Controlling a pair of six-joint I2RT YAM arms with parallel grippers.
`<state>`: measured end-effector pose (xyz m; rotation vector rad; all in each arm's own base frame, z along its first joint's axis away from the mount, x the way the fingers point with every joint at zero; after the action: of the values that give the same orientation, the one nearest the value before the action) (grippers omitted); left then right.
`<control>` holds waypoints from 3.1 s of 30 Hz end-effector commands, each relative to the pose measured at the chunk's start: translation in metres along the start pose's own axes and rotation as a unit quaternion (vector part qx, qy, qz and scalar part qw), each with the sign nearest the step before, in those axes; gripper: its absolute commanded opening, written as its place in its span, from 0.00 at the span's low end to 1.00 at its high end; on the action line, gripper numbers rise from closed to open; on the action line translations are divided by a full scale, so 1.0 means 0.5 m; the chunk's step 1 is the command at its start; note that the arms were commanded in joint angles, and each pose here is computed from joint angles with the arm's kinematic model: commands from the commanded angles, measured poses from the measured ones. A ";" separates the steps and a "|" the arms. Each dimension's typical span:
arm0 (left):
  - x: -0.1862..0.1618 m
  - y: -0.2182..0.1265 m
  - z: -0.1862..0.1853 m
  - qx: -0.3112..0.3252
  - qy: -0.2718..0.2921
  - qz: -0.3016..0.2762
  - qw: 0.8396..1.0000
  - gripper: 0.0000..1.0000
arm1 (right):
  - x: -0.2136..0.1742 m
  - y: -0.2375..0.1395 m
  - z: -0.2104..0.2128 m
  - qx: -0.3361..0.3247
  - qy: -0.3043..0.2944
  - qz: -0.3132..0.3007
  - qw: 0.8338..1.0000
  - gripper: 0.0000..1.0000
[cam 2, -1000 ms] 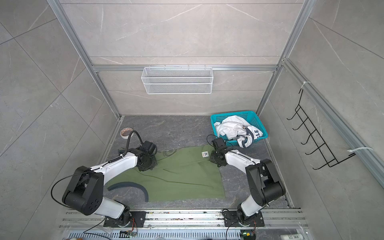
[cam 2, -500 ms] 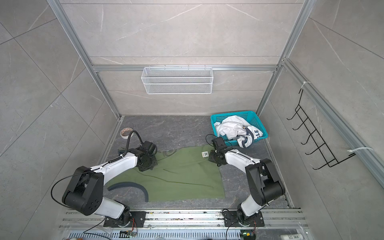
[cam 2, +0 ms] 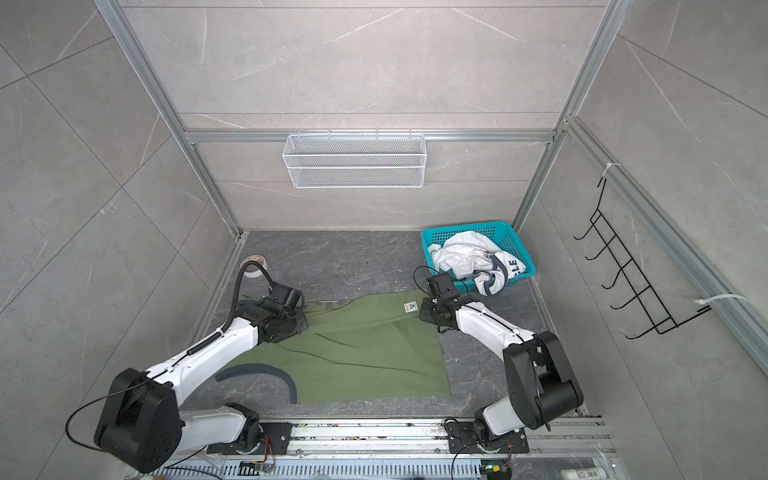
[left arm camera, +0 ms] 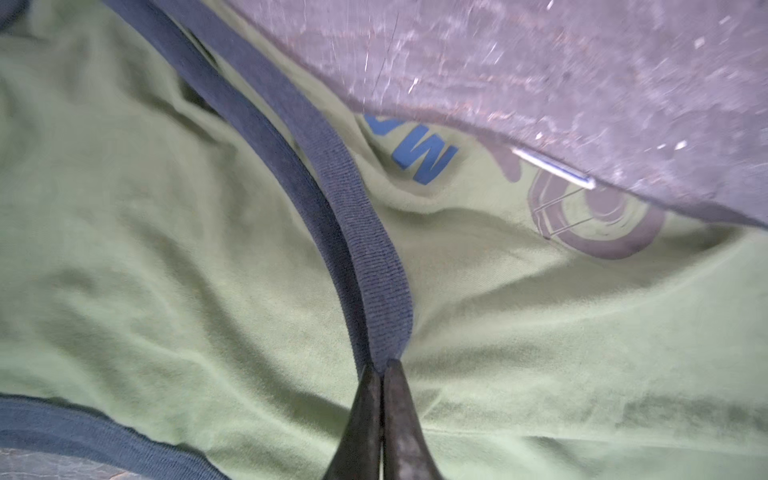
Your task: Fold and stack the tank tops
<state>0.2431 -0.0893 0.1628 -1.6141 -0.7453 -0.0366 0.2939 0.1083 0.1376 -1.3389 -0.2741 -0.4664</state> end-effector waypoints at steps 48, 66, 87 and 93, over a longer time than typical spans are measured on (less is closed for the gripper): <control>-0.088 0.162 -0.036 -0.016 0.010 0.146 0.989 0.68 | -0.086 0.072 -0.056 -0.118 0.102 0.120 0.981 0.58; 0.191 0.021 0.106 0.030 -0.149 -0.004 0.988 0.80 | -0.045 -0.002 -0.060 -0.058 0.087 0.052 0.993 0.59; 0.349 0.183 0.254 0.102 -0.247 -0.035 0.963 0.67 | -0.053 -0.019 0.028 0.069 -0.021 0.041 0.997 0.62; 0.354 0.209 0.261 0.109 -0.251 -0.018 0.962 0.55 | -0.051 -0.015 0.028 0.067 -0.020 0.042 0.997 0.62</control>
<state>0.3760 0.1006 0.1184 -1.4245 -1.1287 0.4448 0.2697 0.1232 0.1405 -1.2206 -0.2687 -0.3704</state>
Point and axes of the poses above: each gripper's point midway between its finger pads, its own y axis out along the fingers, its own z axis along the line the jaws close on, x = y × z, the point moved 8 cm from there along -y, back along the fingers, and after that the axes turned 4 degrees about -y, right-handed, at the moved point
